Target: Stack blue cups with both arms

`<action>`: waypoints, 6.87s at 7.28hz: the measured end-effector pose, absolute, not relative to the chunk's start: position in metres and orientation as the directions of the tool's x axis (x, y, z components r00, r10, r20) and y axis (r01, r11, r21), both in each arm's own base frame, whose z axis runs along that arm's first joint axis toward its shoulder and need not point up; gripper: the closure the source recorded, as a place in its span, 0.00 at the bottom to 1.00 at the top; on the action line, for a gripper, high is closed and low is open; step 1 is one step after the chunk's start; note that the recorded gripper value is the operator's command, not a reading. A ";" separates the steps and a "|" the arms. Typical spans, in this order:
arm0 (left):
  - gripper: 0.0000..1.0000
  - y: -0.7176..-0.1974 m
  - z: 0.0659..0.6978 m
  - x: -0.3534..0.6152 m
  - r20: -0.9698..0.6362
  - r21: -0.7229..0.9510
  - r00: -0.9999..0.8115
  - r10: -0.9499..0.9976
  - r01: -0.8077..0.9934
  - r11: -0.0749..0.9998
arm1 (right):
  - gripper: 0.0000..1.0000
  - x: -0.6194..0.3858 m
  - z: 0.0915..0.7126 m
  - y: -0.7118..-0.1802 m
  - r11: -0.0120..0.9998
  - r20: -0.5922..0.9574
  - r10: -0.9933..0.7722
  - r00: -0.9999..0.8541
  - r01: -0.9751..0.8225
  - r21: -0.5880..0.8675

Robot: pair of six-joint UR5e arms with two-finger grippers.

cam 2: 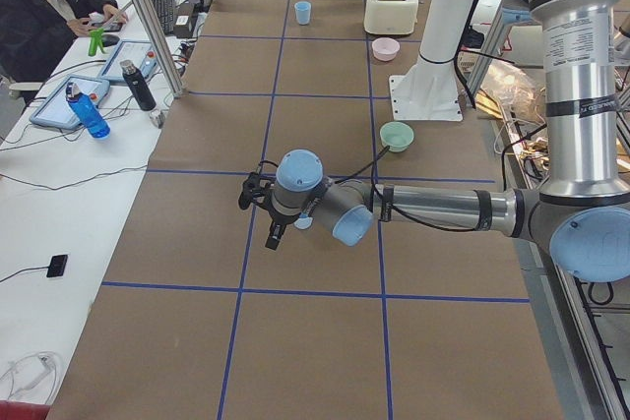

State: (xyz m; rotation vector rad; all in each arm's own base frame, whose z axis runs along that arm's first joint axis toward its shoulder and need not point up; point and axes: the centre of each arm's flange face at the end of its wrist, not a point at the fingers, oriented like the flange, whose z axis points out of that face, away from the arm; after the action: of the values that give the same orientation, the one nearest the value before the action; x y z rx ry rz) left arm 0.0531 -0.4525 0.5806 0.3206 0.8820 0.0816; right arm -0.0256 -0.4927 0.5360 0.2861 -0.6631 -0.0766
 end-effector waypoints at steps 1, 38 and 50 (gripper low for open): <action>0.02 -0.449 0.583 0.085 -0.737 0.282 0.651 0.181 0.053 0.958 | 0.00 -0.031 0.536 -0.493 0.957 0.590 -0.160 0.792 -0.022 0.288; 0.02 -0.531 0.195 0.387 -0.699 0.216 0.688 0.196 -0.058 0.975 | 0.00 -0.043 0.534 -0.498 0.959 0.619 -0.161 0.769 -0.026 0.281; 0.02 -0.505 0.645 -0.080 -0.647 0.215 0.703 0.297 -0.205 0.955 | 0.38 -0.181 0.545 -0.515 0.973 0.654 -0.225 0.722 0.130 0.191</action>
State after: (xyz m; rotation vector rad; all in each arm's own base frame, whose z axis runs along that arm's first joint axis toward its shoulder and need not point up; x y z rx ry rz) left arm -0.0797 -0.5046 0.6449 0.1303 0.7411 0.2802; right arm -0.1806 -0.5146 0.5446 0.1346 -0.7390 -0.1967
